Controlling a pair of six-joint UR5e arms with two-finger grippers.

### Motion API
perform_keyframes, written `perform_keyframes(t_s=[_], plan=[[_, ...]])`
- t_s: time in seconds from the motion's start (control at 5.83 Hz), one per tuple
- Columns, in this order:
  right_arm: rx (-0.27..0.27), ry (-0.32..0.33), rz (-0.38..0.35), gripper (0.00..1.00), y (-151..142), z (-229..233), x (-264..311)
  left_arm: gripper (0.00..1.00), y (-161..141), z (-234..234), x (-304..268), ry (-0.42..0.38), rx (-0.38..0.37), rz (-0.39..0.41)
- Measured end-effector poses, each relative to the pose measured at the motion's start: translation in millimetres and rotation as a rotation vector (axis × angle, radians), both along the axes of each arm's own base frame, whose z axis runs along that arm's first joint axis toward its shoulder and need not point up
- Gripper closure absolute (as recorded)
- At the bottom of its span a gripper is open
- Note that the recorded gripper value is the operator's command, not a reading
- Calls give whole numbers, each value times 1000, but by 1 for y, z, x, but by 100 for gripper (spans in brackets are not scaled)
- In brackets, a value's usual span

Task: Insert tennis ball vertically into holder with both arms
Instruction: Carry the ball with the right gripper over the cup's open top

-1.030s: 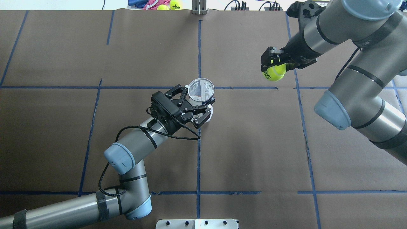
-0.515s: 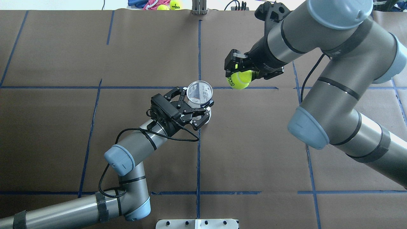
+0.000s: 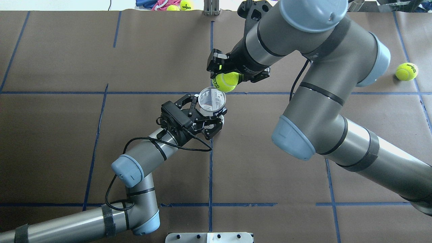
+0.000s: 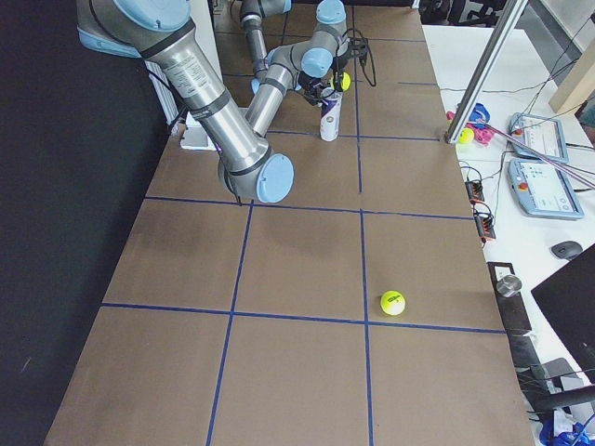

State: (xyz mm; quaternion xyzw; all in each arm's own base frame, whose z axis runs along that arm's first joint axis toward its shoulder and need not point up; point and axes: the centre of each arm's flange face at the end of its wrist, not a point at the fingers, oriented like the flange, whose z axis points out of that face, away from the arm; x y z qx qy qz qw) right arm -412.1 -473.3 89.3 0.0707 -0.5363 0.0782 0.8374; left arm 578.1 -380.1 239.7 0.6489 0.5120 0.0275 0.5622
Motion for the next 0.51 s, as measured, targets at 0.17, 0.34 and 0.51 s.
perform_keyframes(t_s=[0.17,0.34,0.51], plan=[[3,6,4,88,4,-4,-12,16,0,0,0,0,1,0],[10,15,7,52,8,-5,-24,16,1,-1,0,1,1,0],[15,21,6,25,12,-5,-32,16,1,-2,1,2,0,0]])
